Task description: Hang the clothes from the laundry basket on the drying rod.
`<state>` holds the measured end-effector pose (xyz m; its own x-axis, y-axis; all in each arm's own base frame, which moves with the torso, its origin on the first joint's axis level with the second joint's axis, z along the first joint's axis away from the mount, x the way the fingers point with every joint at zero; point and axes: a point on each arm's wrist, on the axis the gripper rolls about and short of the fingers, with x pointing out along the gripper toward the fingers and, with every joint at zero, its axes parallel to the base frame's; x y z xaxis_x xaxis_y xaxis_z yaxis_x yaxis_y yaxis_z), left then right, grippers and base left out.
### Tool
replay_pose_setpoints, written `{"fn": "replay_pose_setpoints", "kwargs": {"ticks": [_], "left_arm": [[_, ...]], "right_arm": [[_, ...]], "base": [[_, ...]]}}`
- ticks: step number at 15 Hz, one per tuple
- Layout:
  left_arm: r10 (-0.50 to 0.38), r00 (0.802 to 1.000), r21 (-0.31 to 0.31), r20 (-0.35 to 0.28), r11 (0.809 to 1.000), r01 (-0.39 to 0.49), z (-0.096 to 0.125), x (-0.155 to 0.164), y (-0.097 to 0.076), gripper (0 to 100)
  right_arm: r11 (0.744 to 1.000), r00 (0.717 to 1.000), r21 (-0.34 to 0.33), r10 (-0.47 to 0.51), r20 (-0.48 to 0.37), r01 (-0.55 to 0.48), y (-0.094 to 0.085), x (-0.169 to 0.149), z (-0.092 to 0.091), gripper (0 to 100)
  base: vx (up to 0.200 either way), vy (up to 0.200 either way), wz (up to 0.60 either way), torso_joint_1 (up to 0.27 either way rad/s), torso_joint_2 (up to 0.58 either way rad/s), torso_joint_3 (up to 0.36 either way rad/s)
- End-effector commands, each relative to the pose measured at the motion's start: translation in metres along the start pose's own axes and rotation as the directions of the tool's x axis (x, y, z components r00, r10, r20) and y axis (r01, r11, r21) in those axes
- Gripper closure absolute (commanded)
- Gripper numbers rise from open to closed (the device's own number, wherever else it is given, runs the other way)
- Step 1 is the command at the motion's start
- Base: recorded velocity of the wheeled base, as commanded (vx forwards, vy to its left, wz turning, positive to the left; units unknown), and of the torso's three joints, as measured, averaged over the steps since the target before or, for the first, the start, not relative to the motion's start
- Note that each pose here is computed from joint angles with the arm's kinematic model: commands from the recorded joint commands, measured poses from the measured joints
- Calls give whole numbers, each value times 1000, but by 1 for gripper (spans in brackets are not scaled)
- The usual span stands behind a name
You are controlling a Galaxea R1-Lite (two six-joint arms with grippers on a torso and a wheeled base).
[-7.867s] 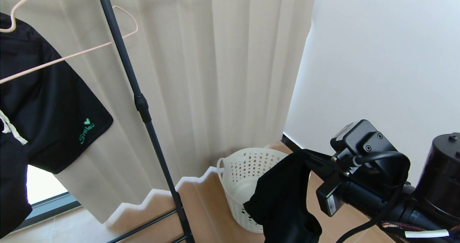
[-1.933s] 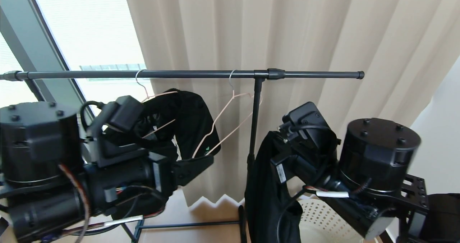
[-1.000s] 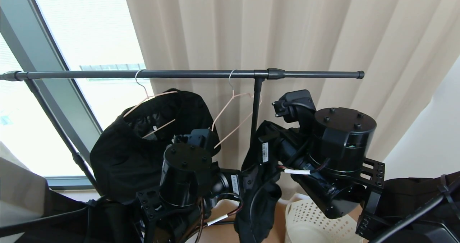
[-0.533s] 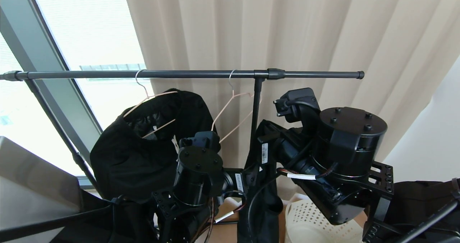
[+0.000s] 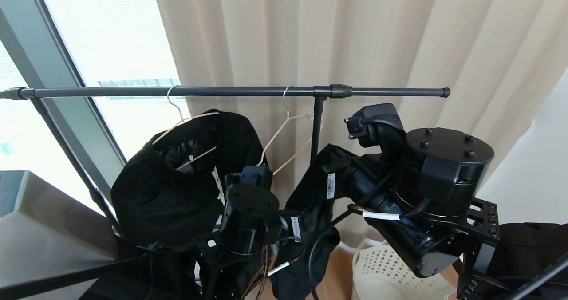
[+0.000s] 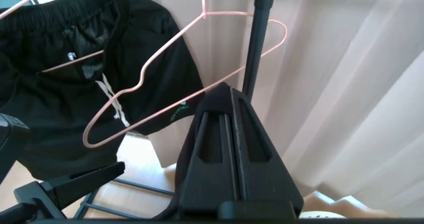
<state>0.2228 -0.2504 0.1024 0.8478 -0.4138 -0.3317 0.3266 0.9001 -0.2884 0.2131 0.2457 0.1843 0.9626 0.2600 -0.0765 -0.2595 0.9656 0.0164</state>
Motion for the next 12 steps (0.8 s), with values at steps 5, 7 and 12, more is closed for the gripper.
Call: {"fn": "replay_pose_setpoints", "kwargs": {"ticks": [5, 7, 12], "left_arm": [[-68, 996, -18, 55, 997, 69, 0, -9, -9, 0], [-62, 997, -7, 42, 998, 63, -5, -3, -10, 0], [8, 999, 10, 40, 1000, -8, -14, 10, -6, 0]], "right_arm": [[1000, 999, -14, 24, -23, -24, 10, 0, -9, 100], [999, 999, -15, 31, -23, -32, 12, -1, -10, 100], [1000, 1000, 5, -13, -2, 13, 3, -1, -2, 100]], "base": [[0, 0, 0, 0, 0, 0], [0, 0, 0, 0, 0, 0], [0, 0, 0, 0, 0, 0]]}}
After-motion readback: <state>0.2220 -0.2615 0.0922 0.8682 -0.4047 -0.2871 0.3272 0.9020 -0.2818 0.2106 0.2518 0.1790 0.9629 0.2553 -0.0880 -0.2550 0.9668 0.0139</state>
